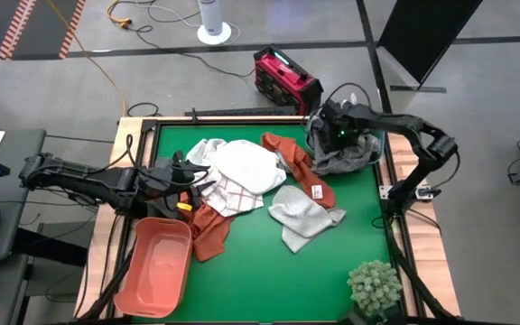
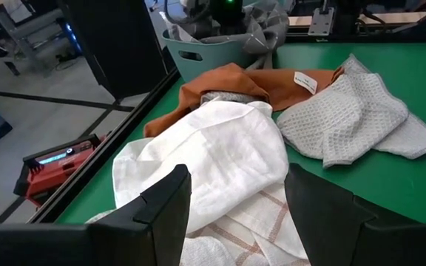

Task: Sort towels by color in basket
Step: Put the gray patterned towel into the green bin

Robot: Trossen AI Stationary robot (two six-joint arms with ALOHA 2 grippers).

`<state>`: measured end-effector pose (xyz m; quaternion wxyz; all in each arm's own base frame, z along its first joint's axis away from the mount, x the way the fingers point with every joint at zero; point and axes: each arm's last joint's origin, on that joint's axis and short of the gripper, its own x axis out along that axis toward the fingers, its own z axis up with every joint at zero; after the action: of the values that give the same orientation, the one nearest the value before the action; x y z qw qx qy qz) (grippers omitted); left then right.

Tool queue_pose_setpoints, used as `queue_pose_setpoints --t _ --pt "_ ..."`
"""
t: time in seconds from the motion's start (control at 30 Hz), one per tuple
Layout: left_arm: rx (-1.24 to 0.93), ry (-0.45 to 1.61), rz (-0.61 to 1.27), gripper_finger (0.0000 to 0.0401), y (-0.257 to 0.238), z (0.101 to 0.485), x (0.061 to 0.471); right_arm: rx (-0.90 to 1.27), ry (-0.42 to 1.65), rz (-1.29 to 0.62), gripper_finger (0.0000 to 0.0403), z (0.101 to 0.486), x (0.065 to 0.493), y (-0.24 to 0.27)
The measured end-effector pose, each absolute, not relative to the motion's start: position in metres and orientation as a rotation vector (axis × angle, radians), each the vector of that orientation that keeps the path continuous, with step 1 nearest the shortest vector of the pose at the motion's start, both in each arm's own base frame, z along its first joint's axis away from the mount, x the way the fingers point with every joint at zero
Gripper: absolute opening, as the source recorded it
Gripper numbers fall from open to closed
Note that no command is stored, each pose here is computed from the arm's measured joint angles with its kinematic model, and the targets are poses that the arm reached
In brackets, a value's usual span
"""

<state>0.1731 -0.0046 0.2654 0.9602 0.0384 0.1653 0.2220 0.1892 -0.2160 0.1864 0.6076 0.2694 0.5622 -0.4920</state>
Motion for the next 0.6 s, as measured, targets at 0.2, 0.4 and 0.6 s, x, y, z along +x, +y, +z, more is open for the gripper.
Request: queue_pose_setpoints --t 0.2,0.4,0.6 --pt "0.084 0.352 0.450 0.0210 -0.005 0.264 0.172 0.545 1.198 -1.108 0.0113 0.240 0.192 -0.217" --pt "0.090 0.380 0.450 0.0210 -0.004 0.261 0.171 0.293 1.191 -0.857 0.0123 0.284 0.189 -0.186" --pt "0.080 0.390 0.453 0.0210 -0.004 0.260 0.171 0.104 1.233 -0.593 0.0178 0.300 0.207 -0.117"
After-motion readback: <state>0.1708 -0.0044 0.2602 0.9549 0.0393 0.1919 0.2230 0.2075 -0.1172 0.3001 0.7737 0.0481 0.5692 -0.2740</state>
